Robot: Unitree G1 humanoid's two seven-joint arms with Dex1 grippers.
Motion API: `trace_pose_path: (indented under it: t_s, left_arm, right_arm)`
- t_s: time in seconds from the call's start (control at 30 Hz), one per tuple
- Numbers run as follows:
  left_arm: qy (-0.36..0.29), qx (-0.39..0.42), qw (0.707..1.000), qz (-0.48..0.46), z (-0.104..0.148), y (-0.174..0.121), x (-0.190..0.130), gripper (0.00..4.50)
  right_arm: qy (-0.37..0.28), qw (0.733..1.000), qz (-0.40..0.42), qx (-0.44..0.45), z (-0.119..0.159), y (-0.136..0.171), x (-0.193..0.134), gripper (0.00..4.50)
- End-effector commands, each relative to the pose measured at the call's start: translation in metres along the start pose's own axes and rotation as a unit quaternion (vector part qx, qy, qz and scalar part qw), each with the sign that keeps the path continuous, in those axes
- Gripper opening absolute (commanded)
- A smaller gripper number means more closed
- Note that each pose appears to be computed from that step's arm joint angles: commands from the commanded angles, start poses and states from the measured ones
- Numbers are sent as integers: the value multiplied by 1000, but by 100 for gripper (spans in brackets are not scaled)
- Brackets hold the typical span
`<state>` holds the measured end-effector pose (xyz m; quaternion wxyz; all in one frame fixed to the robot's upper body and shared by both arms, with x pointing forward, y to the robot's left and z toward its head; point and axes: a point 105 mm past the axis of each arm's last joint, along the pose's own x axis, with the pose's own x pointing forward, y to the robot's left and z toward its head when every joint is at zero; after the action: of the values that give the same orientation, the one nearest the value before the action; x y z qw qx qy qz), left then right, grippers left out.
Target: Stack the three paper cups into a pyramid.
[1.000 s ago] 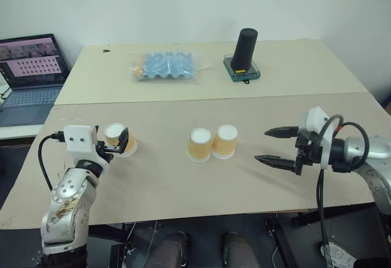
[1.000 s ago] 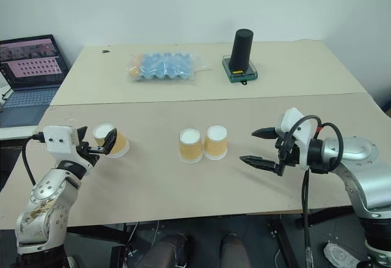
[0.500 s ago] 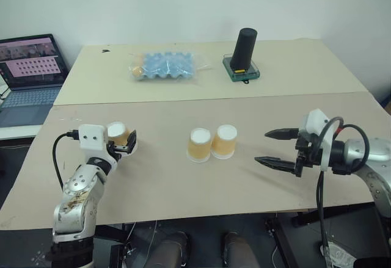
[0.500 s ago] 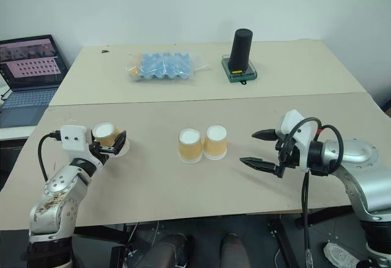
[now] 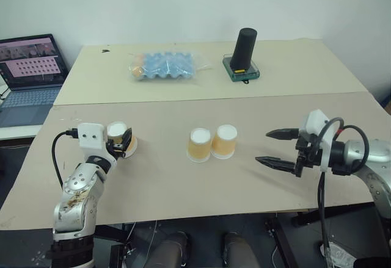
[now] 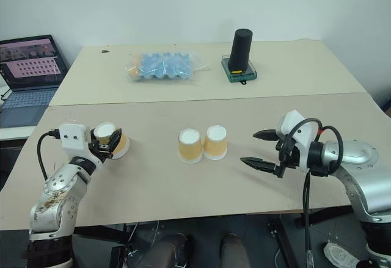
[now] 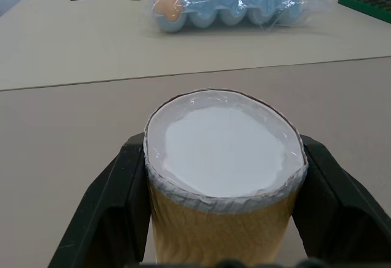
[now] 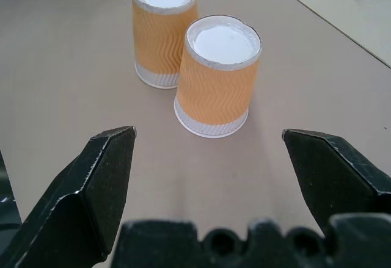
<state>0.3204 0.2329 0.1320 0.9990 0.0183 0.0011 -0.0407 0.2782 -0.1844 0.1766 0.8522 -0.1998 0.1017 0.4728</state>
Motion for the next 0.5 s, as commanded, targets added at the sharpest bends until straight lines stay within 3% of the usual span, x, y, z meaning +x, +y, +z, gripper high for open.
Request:
trace_pose_path:
  t_s: [0.03, 0.13, 0.37, 0.43, 0.5]
  left_arm:
    - [-32, 23, 999, 5, 17, 4, 1, 255]
    - [-54, 26, 998, -16, 33, -5, 8, 255]
    - [-156, 70, 972, -162, 128, -55, 49, 255]
    - [-162, 54, 959, -224, 154, -73, 61, 255]
    - [-126, 38, 948, -289, 161, -92, 73, 255]
  right_arm:
    - [-11, 1000, -13, -22, 10, -3, -4, 450]
    - [-10, 999, -22, -21, 8, -5, -3, 450]
    - [-8, 998, -66, -18, 4, -13, -3, 450]
    - [-9, 997, -76, -15, 3, -12, -3, 450]
    - [-8, 996, -87, -10, 0, -11, -3, 450]
